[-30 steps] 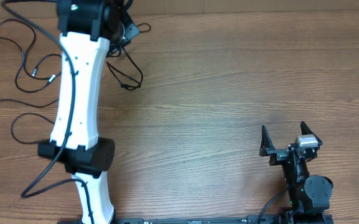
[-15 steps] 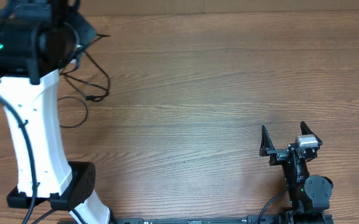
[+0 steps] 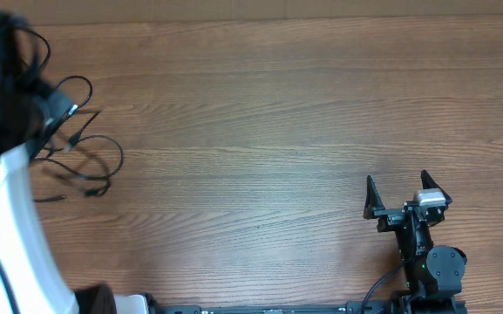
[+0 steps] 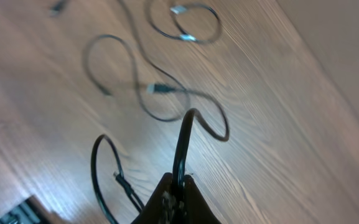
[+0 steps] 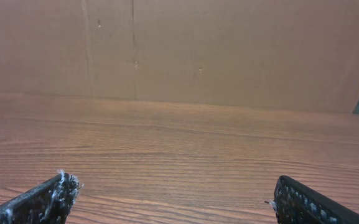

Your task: Untangle cables

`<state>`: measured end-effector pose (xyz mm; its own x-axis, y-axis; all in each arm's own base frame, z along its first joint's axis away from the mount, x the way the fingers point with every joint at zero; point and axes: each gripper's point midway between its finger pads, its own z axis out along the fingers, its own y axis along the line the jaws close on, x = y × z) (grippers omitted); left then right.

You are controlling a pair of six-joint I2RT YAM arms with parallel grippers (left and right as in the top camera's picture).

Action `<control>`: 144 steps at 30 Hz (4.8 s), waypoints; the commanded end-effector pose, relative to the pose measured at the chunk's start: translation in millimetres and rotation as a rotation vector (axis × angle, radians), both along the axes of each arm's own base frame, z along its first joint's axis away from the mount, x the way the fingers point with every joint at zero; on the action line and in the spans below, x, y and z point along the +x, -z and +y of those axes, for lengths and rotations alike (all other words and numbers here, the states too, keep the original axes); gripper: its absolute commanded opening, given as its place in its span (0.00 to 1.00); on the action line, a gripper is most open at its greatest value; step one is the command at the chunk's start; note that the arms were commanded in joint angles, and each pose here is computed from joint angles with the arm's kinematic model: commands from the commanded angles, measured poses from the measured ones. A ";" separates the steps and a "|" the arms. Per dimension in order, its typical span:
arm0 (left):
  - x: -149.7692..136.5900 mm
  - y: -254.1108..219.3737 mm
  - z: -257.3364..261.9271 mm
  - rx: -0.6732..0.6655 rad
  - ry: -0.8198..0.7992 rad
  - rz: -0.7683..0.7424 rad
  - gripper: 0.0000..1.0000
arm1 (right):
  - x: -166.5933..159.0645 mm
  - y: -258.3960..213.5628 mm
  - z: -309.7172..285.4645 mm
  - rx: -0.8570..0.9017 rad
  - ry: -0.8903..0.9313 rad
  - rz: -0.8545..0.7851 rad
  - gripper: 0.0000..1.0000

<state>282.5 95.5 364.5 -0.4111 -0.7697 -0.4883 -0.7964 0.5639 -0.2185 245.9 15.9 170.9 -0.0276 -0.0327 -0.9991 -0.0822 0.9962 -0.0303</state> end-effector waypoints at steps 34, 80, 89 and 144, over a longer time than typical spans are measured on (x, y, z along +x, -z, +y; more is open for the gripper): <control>-163.2 91.2 183.8 -0.037 -1.212 0.113 0.04 | 0.4 1.5 -3.1 -0.001 0.016 -0.004 1.00; -133.1 312.3 211.3 -0.585 -0.886 0.598 0.04 | 0.4 1.5 -3.1 -0.001 0.016 -0.004 1.00; -97.4 335.1 200.8 -0.514 -0.710 0.590 0.04 | 0.4 1.5 -3.1 -0.001 0.016 -0.004 1.00; -71.6 339.8 188.4 -0.545 -0.452 0.552 0.50 | 0.4 1.5 -3.1 -0.001 0.016 -0.004 1.00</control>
